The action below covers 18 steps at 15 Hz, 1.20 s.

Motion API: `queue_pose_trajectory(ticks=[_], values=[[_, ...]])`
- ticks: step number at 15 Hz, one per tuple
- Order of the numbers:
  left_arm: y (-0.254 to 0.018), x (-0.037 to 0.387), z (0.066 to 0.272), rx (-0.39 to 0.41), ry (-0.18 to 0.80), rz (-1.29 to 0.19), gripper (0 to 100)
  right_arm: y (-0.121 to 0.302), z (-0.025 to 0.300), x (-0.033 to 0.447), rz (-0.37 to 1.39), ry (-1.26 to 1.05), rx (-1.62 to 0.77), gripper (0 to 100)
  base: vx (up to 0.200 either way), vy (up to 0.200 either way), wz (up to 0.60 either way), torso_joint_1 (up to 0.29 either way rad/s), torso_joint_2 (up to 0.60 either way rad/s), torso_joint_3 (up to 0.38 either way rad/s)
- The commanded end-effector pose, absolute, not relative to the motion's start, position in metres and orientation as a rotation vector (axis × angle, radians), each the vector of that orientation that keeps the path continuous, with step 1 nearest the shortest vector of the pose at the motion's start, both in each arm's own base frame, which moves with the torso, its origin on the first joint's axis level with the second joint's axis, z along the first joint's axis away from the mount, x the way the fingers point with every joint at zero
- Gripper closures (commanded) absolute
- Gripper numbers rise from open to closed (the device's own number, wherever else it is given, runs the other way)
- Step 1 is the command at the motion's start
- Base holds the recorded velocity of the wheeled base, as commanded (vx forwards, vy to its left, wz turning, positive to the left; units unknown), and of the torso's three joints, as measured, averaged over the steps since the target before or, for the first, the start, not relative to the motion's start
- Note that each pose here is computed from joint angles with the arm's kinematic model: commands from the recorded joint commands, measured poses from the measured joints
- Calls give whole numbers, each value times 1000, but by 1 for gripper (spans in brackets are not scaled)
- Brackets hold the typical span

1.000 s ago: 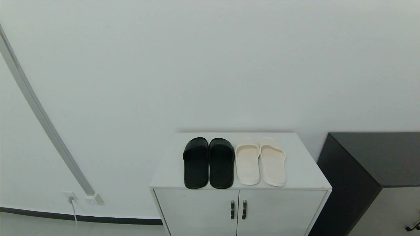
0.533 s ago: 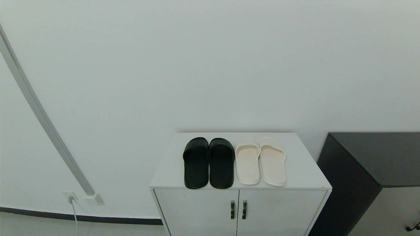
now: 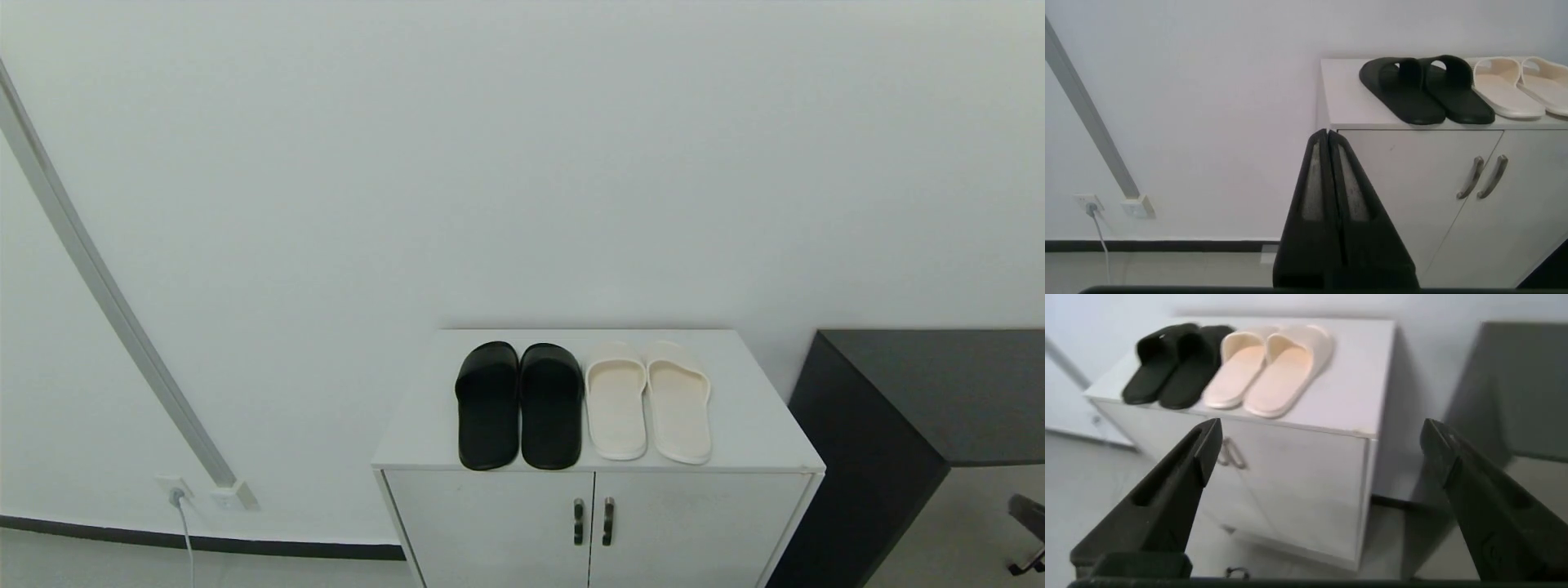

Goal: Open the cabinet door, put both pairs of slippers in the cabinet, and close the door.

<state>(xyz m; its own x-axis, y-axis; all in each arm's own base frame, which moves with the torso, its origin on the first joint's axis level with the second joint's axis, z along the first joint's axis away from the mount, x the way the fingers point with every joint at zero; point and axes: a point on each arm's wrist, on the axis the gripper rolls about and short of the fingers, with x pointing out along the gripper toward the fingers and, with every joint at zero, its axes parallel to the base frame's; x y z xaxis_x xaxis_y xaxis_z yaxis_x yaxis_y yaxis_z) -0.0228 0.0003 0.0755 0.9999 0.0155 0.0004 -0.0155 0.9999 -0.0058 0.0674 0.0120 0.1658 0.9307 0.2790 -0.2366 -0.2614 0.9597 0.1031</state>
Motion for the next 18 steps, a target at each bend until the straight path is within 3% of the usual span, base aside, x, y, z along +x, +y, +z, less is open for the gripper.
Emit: queue_pose_trajectory(ticks=[1,4,8,18], values=[[0,-23,75,-8,0,18,100,36,159,113,356,409,70,0,0,0,0,0,0,0],[0,-23,75,-6,0,18,100,66,174,132,403,410,90,0,0,0,0,0,0,0],[0,-23,75,-8,0,17,100,108,171,157,423,426,54,0,0,0,0,0,0,0],[0,-23,75,-3,0,12,100,231,102,258,85,335,48,0,0,0,0,0,0,0]])
